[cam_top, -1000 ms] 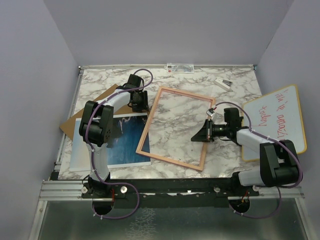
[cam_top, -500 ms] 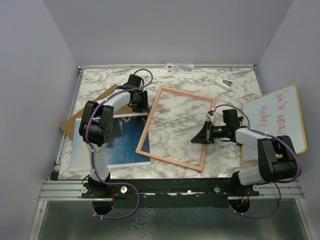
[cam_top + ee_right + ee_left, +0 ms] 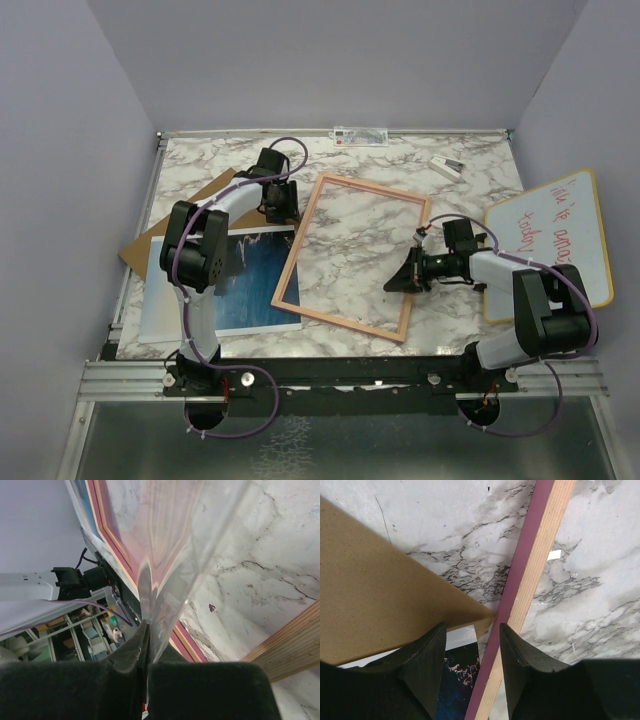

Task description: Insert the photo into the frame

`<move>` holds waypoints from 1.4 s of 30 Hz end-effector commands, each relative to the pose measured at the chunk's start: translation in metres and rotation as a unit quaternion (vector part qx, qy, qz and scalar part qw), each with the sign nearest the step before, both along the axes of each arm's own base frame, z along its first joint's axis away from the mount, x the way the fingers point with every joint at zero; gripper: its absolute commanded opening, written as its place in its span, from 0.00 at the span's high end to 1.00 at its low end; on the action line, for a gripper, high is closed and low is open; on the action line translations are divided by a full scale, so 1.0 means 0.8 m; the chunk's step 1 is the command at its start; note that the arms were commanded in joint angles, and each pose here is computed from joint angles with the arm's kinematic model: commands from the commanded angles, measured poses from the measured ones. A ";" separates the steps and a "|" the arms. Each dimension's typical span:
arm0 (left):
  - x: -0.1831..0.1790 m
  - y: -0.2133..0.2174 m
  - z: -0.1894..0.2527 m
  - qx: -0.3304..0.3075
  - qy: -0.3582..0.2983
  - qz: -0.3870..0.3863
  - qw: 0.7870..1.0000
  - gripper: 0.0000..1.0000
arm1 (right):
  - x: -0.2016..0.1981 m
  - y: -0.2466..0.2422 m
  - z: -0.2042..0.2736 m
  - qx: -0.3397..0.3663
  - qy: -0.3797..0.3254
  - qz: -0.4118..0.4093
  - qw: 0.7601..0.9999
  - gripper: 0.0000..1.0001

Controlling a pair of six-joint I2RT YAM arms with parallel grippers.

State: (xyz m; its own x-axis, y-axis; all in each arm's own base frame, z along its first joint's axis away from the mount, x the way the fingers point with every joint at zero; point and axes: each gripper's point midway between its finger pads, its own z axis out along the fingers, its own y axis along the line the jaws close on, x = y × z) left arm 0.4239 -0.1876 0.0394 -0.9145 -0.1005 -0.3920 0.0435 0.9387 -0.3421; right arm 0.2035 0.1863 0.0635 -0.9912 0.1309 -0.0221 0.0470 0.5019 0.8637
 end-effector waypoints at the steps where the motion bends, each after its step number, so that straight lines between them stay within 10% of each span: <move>1: 0.003 -0.007 -0.006 0.002 0.004 -0.002 1.000 0.51 | -0.012 0.003 0.004 0.004 0.009 0.024 1.000 0.99; 19: 0.015 -0.029 0.003 -0.021 -0.018 -0.026 0.999 0.38 | -0.006 0.008 0.007 0.021 0.016 0.035 0.999 0.98; 34: 0.021 -0.028 0.022 -0.018 -0.035 -0.016 0.999 0.33 | 0.013 -0.006 0.011 -0.058 0.017 -0.011 0.998 0.17; 42: 0.025 -0.020 0.038 -0.001 -0.042 -0.003 0.999 0.30 | 0.004 -0.039 -0.002 -0.167 0.081 -0.071 0.980 0.05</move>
